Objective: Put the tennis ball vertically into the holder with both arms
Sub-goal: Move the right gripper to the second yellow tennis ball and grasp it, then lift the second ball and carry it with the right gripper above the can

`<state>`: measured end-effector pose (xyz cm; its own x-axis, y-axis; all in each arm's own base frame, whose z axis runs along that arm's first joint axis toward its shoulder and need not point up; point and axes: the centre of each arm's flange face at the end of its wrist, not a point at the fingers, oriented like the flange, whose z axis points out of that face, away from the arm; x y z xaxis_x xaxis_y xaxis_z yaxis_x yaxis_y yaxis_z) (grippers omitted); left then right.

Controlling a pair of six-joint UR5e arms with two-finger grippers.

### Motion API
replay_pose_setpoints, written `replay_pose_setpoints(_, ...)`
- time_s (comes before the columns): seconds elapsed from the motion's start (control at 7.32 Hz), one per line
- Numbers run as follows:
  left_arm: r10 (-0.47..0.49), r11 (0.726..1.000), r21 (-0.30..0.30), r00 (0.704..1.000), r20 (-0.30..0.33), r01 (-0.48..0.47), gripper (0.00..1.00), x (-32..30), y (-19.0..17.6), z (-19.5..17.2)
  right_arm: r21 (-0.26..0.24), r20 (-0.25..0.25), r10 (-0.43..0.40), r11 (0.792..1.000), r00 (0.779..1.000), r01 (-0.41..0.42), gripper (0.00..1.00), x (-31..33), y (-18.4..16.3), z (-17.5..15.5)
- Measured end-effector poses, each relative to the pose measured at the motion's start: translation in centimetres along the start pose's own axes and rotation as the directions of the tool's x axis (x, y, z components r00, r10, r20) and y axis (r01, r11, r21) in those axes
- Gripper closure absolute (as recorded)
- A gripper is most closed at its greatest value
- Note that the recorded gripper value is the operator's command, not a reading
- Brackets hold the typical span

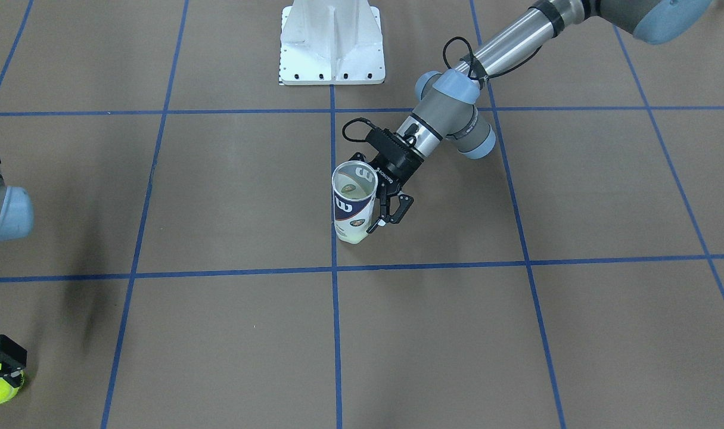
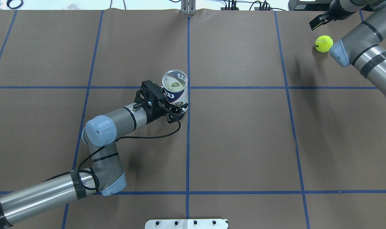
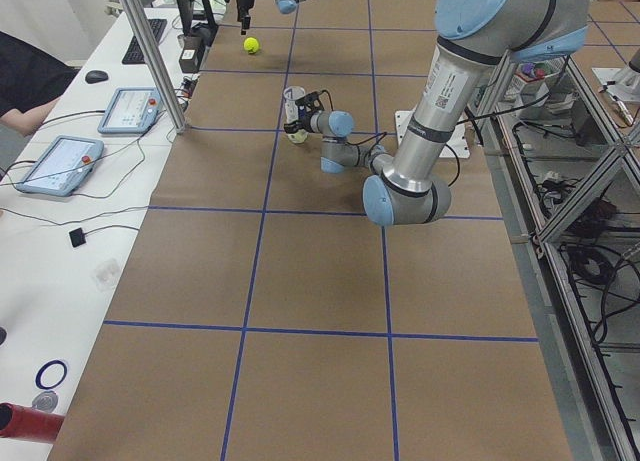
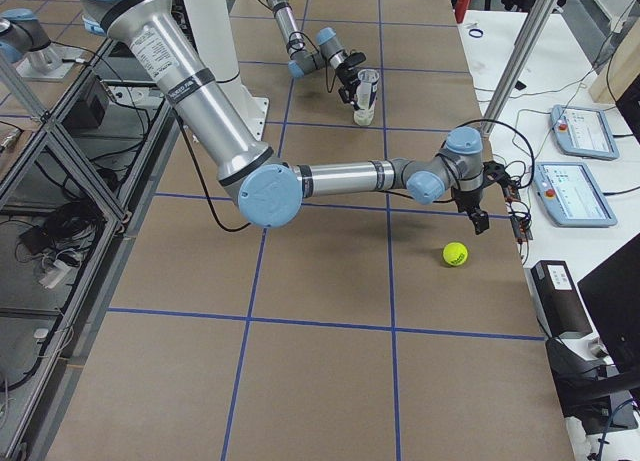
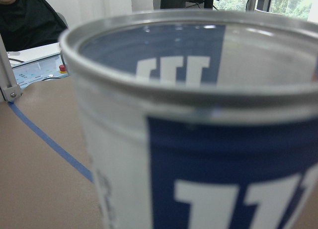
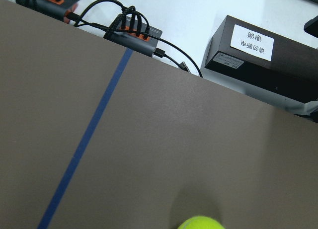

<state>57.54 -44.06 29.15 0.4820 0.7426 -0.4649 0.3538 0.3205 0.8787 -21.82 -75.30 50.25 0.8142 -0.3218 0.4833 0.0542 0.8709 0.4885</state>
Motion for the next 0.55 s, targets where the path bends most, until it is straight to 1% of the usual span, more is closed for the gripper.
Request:
replay_pose_setpoints(0.27,0.001,1.0,-0.003,1.0,0.002,-0.001,0.01,-0.1,0.2,0.0,0.009,-0.029,-0.025,1.0,0.999,0.026,0.01,0.0,2.1,3.6)
replay_pose_setpoints(0.55,0.001,1.0,-0.005,1.0,0.003,-0.001,0.01,-0.2,0.3,0.0,0.0,-0.06,-0.042,0.999,0.997,0.042,0.01,-0.5,3.6,5.9)
